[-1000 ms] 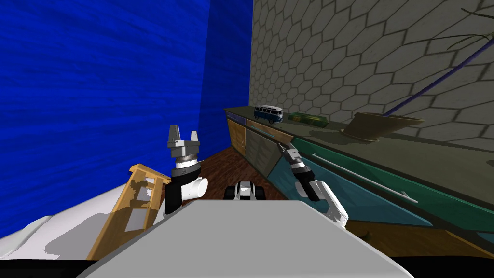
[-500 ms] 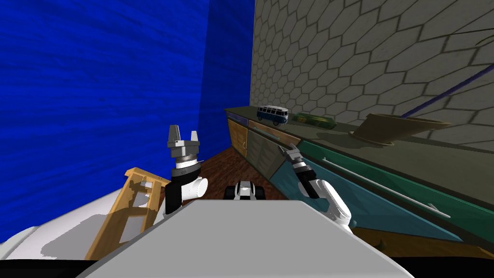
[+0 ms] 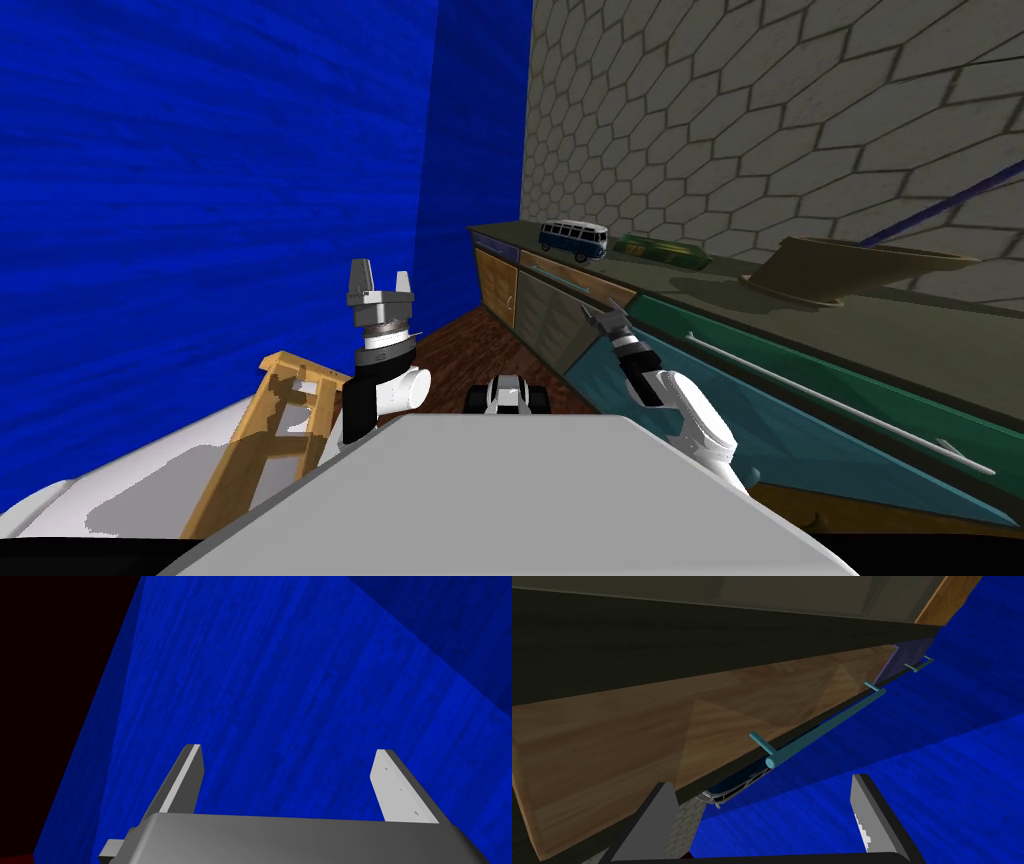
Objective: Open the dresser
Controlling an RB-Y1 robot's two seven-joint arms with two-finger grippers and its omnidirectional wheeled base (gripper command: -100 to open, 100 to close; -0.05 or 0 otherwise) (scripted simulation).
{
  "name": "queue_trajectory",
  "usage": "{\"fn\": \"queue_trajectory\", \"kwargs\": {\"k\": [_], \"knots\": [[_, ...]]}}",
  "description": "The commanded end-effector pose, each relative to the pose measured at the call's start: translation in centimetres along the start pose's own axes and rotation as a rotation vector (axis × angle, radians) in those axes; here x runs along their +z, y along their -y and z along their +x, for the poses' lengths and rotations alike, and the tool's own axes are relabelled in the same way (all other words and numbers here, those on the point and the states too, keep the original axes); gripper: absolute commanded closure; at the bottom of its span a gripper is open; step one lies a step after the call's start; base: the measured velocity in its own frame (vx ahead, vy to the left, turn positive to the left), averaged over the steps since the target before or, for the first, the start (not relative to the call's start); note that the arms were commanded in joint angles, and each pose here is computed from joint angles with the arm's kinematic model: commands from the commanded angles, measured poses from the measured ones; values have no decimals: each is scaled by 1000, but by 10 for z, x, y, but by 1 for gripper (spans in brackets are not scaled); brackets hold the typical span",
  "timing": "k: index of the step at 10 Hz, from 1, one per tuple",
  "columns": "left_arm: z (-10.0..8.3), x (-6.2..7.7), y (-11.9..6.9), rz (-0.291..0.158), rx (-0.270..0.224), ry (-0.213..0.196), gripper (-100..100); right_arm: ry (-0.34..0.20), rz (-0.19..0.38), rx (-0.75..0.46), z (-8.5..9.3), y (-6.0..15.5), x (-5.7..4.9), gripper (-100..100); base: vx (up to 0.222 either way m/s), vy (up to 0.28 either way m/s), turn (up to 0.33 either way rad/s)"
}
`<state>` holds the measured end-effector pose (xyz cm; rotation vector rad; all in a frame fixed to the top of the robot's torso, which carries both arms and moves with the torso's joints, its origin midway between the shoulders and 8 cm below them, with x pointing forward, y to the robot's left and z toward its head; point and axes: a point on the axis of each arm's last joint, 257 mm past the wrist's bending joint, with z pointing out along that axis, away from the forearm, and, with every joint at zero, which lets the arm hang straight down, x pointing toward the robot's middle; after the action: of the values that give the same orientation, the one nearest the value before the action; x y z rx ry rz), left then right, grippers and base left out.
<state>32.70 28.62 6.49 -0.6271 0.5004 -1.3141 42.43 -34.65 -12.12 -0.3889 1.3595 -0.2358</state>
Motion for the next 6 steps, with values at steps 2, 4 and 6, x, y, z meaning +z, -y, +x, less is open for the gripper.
{"fn": "queue_trajectory", "kwargs": {"k": [2, 4, 6], "knots": [[0, 0, 0, 0, 0, 0, 0, -55, 14, -198, 18, 18, -1, -100, 24, 61, 15], [0, 0, 0, 0, 0, 0, 0, -72, 17, -268, 24, 26, -1, -100, 1, 61, 18], [0, 0, 0, 0, 0, 0, 0, -101, 20, -401, 32, 41, -1, -100, -8, 57, 34]]}}
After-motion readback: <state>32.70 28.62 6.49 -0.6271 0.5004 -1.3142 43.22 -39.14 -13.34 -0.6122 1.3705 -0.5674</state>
